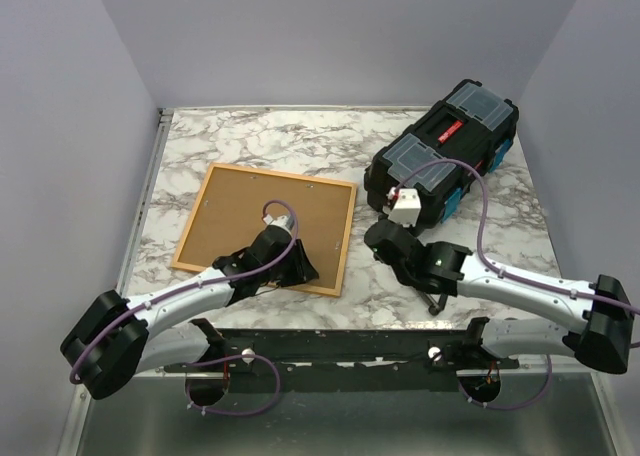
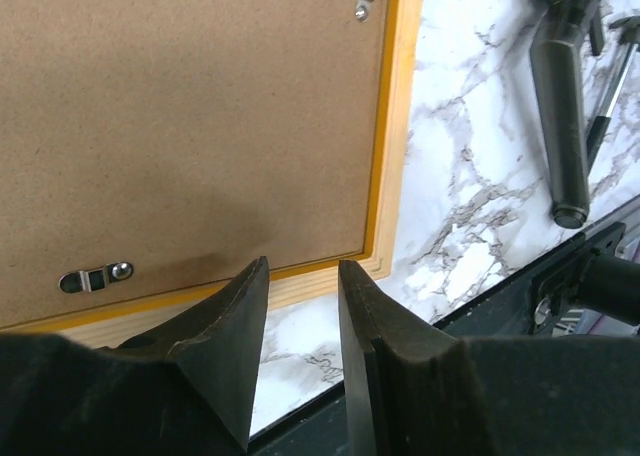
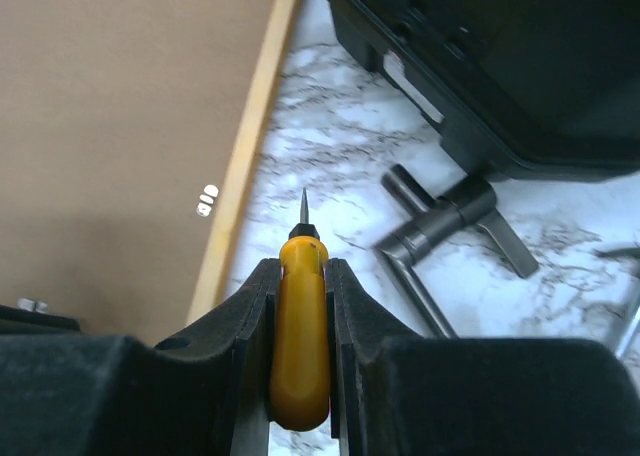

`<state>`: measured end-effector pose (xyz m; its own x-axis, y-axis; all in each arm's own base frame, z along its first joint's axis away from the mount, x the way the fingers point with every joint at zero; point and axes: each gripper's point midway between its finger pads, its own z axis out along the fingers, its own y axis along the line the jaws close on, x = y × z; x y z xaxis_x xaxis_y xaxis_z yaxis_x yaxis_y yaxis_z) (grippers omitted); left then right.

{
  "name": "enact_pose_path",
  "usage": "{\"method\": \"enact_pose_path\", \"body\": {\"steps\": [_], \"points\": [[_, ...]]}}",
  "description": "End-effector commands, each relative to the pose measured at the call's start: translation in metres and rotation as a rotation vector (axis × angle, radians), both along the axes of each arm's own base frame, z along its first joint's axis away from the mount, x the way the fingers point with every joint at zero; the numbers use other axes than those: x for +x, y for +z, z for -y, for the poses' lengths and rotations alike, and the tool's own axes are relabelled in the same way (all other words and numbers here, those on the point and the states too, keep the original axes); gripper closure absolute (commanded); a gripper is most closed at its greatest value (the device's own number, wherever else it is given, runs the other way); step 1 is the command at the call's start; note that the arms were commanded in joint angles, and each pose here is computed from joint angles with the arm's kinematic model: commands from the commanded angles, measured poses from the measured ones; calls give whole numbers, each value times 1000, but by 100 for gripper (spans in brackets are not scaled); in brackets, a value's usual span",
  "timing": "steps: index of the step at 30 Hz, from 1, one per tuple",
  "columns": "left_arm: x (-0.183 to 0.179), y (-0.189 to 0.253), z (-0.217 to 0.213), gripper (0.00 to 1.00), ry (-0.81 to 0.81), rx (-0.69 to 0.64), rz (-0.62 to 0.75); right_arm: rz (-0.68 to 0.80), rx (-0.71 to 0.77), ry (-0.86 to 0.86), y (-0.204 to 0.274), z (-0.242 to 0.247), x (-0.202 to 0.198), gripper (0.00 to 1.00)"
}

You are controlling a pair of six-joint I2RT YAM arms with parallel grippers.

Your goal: Take the photo out of the frame

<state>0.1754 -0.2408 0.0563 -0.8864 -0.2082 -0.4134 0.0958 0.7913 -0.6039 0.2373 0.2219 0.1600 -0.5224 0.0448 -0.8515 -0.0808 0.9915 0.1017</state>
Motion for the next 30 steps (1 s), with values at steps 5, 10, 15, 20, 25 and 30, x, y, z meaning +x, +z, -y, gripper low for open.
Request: {"method": "enact_pose_path", "body": {"steps": [5, 10, 15, 20, 25, 30], "points": [[9, 29, 10, 64, -31, -23, 49, -51, -5, -93, -19, 50, -24, 99], [9, 29, 11, 64, -33, -26, 47, -115, 42, -55, -31, 48, -39, 99], [8, 28, 11, 64, -29, -34, 43, -184, 184, -97, -41, 44, -52, 99], [8, 28, 12, 64, -29, -44, 43, -187, 268, -112, -64, 40, -55, 99], [6, 29, 13, 64, -32, -50, 41, -103, 341, -172, -75, 51, -47, 99], [2, 32, 18, 62, -64, -83, 37, -33, 423, -242, -81, 69, -44, 96]]}}
